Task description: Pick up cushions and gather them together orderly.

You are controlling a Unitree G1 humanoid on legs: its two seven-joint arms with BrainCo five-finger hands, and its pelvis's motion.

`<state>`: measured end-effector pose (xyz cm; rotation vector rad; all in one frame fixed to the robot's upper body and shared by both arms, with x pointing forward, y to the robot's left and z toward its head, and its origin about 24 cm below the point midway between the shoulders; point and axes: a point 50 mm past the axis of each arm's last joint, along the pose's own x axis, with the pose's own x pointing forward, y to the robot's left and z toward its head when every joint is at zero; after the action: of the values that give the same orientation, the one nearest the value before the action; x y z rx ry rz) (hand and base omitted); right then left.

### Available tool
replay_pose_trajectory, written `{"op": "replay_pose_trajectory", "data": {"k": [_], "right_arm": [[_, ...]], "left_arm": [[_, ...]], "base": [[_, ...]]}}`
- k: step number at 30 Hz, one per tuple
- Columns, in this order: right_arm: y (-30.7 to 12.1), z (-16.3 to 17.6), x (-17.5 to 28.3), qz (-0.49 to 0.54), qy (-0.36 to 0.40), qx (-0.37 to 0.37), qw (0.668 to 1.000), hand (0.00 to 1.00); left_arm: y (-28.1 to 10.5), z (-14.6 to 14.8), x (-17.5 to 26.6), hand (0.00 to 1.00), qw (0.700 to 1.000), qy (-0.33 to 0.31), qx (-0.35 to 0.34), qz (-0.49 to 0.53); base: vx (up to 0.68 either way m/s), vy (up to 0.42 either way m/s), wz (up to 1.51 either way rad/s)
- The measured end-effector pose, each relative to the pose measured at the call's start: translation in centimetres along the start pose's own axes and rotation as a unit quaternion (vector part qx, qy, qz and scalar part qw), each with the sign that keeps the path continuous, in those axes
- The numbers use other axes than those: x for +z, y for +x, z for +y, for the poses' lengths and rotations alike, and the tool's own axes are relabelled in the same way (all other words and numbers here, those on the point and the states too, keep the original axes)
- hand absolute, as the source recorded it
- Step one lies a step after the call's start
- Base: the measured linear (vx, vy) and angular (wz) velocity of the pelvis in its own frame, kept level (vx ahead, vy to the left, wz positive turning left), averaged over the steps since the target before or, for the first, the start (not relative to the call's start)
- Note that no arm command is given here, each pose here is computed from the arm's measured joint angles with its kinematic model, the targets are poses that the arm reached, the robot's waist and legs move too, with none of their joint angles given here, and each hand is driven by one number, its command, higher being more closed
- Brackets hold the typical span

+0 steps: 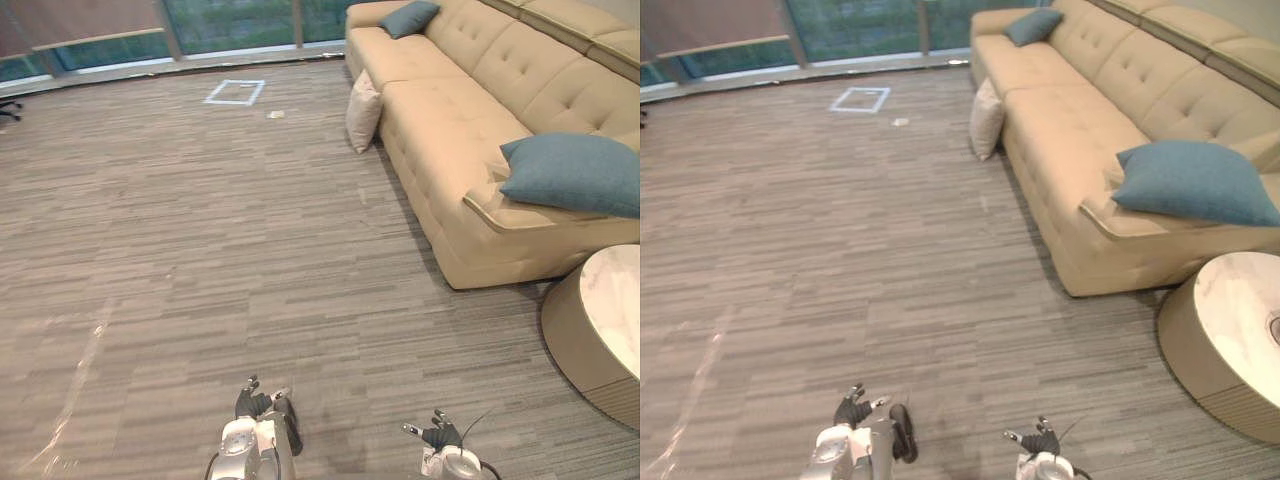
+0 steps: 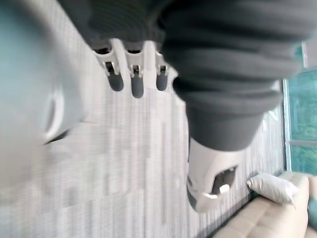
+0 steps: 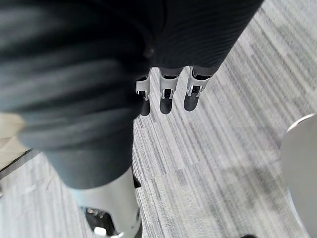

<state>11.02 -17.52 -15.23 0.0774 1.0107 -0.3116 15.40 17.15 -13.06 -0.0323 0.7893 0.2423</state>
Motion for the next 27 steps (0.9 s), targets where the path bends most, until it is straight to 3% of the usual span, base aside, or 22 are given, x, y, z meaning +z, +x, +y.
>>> {"op": "replay_pose_trajectory", "data": {"k": [4,9,17,22,27], "right_arm": [[-0.1,0.3,-0.3,0.004,0.016,0.002,1.0,0.0],[0.0,-0.8,1.7,-0.049,0.018,-0.009,0.999,0.0],[0.6,-2.2,4.5,-0.081,0.011,-0.027,0.996,0.0],[0.6,-1.4,4.5,-0.076,-0.025,-0.007,0.997,0.0],[0.5,0.0,3.5,-0.061,-0.029,0.01,0.998,0.0]], "left_arm": [[0.3,0.5,-0.2,0.0,1.0,0.01,0.008,0.014],[-0.1,-1.0,-1.7,0.0,0.998,0.041,-0.022,0.045],[-0.3,-2.5,-2.1,0.0,0.997,0.037,-0.042,0.058],[-0.8,0.6,-3.1,0.0,0.997,-0.018,0.027,0.068],[-0.9,2.4,-2.0,0.0,0.998,-0.025,0.058,0.03]], "base": [[0.73,0.307,0.08],[0.57,0.079,0.38],[0.81,-0.151,0.63],[0.63,-0.188,-0.02],[0.55,-0.001,-0.42]]}}
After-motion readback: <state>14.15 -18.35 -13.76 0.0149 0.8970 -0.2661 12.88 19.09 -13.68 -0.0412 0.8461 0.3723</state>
